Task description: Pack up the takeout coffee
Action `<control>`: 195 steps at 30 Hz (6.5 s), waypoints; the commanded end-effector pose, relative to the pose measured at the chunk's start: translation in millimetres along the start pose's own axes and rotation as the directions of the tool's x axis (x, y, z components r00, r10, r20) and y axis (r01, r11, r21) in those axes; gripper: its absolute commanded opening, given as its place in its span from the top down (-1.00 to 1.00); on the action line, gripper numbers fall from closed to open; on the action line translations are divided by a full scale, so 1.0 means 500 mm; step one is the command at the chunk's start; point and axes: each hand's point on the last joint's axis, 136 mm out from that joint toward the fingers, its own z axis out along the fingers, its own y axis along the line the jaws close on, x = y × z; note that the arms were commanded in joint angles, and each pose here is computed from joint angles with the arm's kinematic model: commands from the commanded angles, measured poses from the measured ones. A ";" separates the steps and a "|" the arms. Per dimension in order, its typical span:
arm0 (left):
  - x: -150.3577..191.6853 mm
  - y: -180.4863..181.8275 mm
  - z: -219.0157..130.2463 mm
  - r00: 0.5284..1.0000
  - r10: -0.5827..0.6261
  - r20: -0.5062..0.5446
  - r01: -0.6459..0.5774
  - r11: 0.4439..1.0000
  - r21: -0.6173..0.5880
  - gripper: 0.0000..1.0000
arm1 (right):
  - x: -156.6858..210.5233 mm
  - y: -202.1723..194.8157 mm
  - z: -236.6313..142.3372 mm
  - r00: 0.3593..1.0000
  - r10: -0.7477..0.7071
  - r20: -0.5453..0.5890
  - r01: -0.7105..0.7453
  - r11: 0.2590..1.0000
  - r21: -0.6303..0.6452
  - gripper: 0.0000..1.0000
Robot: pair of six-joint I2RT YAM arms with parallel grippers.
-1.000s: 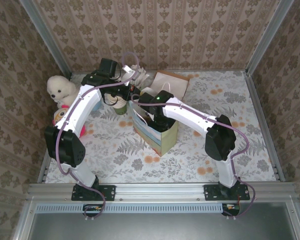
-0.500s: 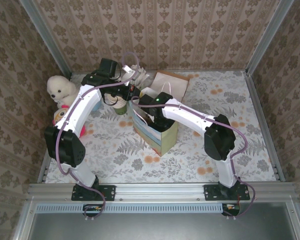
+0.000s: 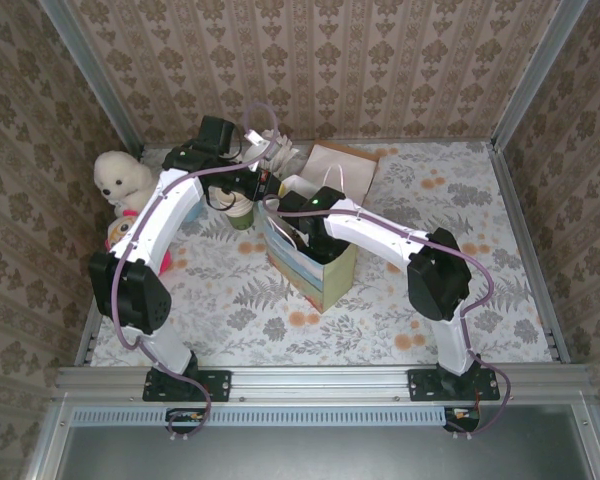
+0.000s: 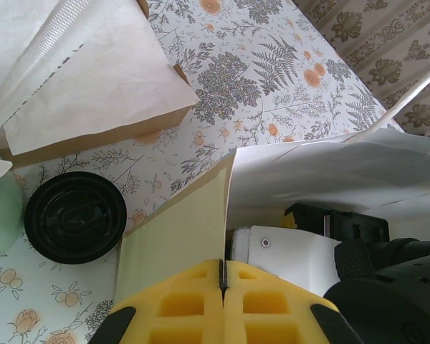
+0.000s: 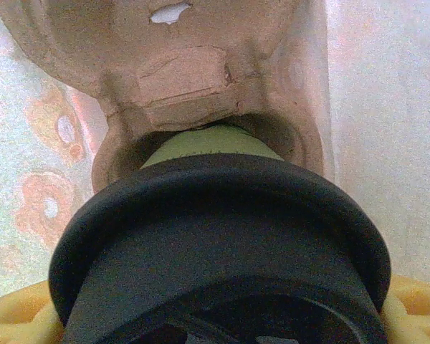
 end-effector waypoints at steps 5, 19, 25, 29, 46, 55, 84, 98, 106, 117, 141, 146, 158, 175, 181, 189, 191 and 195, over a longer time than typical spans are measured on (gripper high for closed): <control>-0.010 -0.011 -0.005 1.000 -0.007 0.003 0.007 1.000 0.028 1.00 | 0.007 0.007 0.072 0.998 -0.006 -0.058 0.006 1.000 -0.008 0.03; -0.009 -0.010 -0.003 1.000 -0.009 0.001 0.009 0.999 0.031 1.00 | 0.000 0.013 0.083 0.999 -0.010 -0.044 0.009 1.000 -0.022 0.04; -0.011 -0.012 -0.004 1.000 -0.007 0.002 0.007 0.999 0.032 1.00 | -0.001 0.012 0.085 0.999 -0.006 -0.037 0.005 1.000 -0.024 0.04; -0.013 -0.010 -0.001 1.000 -0.007 0.001 0.007 0.999 0.032 1.00 | -0.004 0.013 0.086 1.000 -0.005 -0.028 0.004 1.000 -0.023 0.04; -0.022 -0.011 0.006 1.000 -0.011 0.002 0.010 0.999 0.044 1.00 | -0.003 0.008 0.111 1.000 0.008 -0.026 -0.008 1.000 -0.016 0.05; -0.014 -0.010 0.006 1.000 -0.008 -0.010 0.009 0.999 0.034 1.00 | 0.021 -0.001 0.134 0.999 0.017 -0.047 -0.017 1.000 -0.008 0.06; -0.017 -0.012 0.003 1.000 -0.010 -0.007 0.010 0.999 0.034 1.00 | 0.043 0.014 0.216 0.998 0.025 -0.056 -0.028 0.998 -0.047 0.09; -0.015 -0.011 0.004 1.000 -0.012 -0.008 0.012 0.999 0.032 1.00 | 0.053 0.012 0.230 0.997 0.012 -0.074 -0.015 0.999 -0.038 0.09; -0.014 -0.008 0.007 1.000 -0.016 -0.013 0.017 0.999 0.034 1.00 | 0.067 0.012 0.253 0.994 0.017 -0.105 -0.020 0.999 -0.033 0.09; -0.014 -0.011 0.007 1.000 -0.014 -0.008 0.014 0.999 0.037 1.00 | 0.099 0.008 0.292 0.987 0.009 -0.158 -0.012 1.000 -0.019 0.09; -0.027 -0.013 0.009 1.000 -0.004 0.013 0.003 0.999 0.043 1.00 | 0.093 0.012 0.301 0.986 -0.017 -0.166 0.013 1.000 -0.027 0.02; -0.027 -0.016 0.006 1.000 -0.005 0.012 0.005 0.999 0.043 1.00 | 0.107 0.015 0.331 0.976 -0.031 -0.215 0.025 0.999 -0.029 0.01; -0.031 -0.026 -0.002 1.000 0.002 0.019 -0.003 0.999 0.047 1.00 | 0.031 0.028 0.194 0.998 -0.039 -0.046 0.035 0.996 -0.083 -0.07; -0.032 -0.029 -0.010 1.000 0.015 0.022 -0.015 0.999 0.032 1.00 | -0.007 0.025 0.084 0.999 0.020 0.049 -0.015 0.995 -0.097 -0.53; -0.027 -0.028 -0.010 1.000 0.012 0.017 -0.013 1.000 0.029 1.00 | -0.007 0.022 0.059 0.997 0.022 0.076 -0.014 0.995 -0.103 -0.62; -0.024 -0.027 -0.010 1.000 0.014 0.012 -0.014 1.000 0.024 1.00 | -0.007 0.023 0.033 0.994 0.027 0.106 -0.016 0.994 -0.110 -0.64; -0.024 -0.027 -0.010 1.000 0.014 0.012 -0.014 1.000 0.024 1.00 | -0.007 0.022 0.030 0.993 0.027 0.113 -0.015 0.994 -0.106 -0.65; -0.024 -0.028 -0.010 1.000 0.013 0.012 -0.013 1.000 0.026 1.00 | -0.009 0.021 0.030 0.993 0.028 0.117 -0.016 0.995 -0.103 -0.66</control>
